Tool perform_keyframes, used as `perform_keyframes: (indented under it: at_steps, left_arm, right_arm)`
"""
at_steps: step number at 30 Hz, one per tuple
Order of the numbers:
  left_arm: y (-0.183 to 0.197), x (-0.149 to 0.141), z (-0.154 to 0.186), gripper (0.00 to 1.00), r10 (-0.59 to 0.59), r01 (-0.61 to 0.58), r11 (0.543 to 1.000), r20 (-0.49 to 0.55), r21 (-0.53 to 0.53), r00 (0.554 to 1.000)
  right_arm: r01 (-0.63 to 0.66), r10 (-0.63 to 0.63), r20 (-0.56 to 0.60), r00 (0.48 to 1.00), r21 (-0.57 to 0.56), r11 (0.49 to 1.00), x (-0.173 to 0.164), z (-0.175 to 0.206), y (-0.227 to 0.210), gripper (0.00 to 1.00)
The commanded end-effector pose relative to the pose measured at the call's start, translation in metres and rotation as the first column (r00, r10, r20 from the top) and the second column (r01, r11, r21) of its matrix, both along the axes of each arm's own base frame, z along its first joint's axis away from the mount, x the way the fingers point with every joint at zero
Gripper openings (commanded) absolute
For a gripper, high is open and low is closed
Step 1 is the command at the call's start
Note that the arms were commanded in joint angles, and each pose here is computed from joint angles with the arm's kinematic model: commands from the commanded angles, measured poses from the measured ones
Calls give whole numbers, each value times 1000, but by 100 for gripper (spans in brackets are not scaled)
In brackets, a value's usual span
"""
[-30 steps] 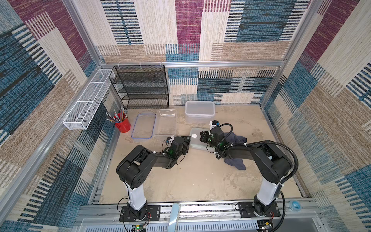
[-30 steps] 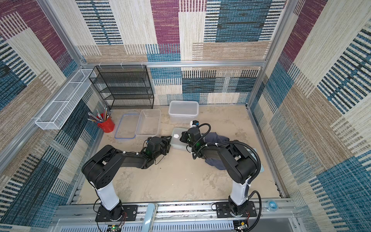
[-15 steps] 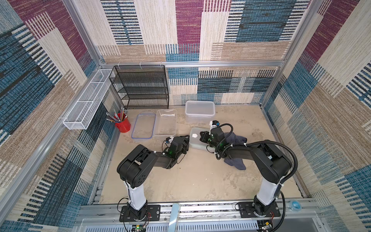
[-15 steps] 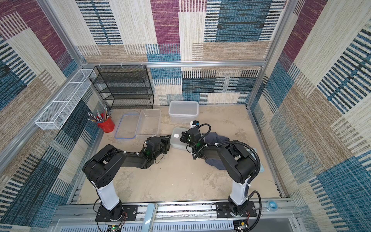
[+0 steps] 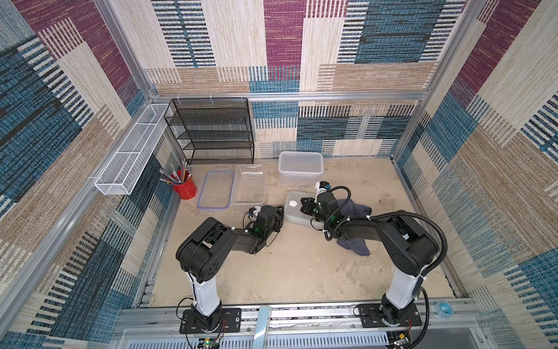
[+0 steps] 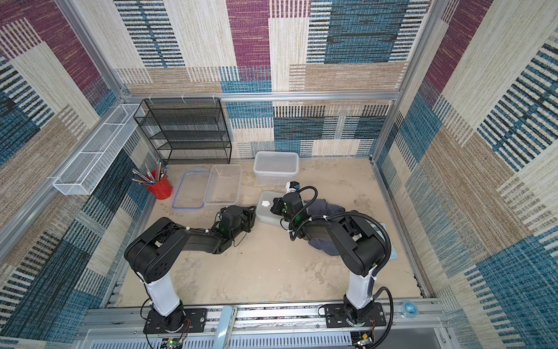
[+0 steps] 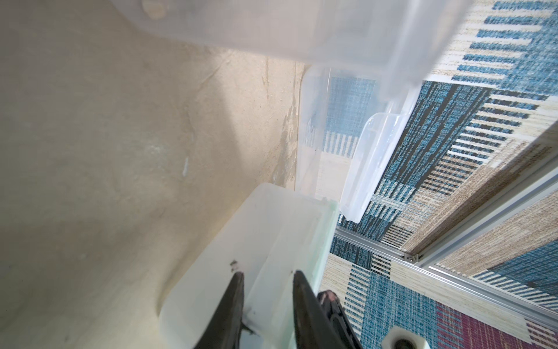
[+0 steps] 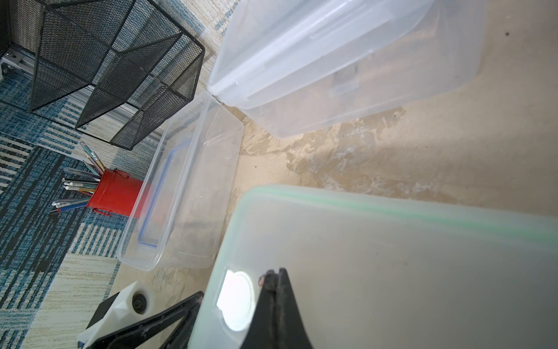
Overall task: Wipe the insides of the lunch boxes
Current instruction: Open the fastener of the lunch box.
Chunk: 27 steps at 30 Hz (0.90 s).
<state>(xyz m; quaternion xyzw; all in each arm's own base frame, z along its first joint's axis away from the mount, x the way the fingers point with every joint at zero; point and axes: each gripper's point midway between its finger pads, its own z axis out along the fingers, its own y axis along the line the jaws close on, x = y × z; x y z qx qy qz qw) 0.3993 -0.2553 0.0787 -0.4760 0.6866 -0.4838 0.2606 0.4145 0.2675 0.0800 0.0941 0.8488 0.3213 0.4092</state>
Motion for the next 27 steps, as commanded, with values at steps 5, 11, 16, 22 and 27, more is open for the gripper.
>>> perform_keyframes:
  at_steps: [5, 11, 16, 22, 27]
  left_arm:
    - [-21, 3, 48, 23, -91, 100, 993, 148, -55, 985]
    - [-15, 2, 54, 22, -93, 94, 996, 164, 3, 982]
    - [-11, 1, 61, 22, -102, 92, 994, 180, 66, 978]
    - [-5, -3, 61, 22, -108, 87, 988, 167, 127, 980]
    - [12, -12, 59, 29, -103, 74, 969, 111, 236, 989]
  right_arm:
    - [-71, -63, -532, 844, -229, 971, -98, -132, -48, 0]
    - [-71, -64, -534, 843, -229, 971, -99, -133, -48, 0]
    - [-73, -64, -536, 842, -231, 970, -99, -134, -48, 0]
    - [-76, -62, -538, 841, -231, 970, -99, -135, -48, 0]
    - [-85, -52, -533, 844, -229, 970, -95, -131, -45, 0]
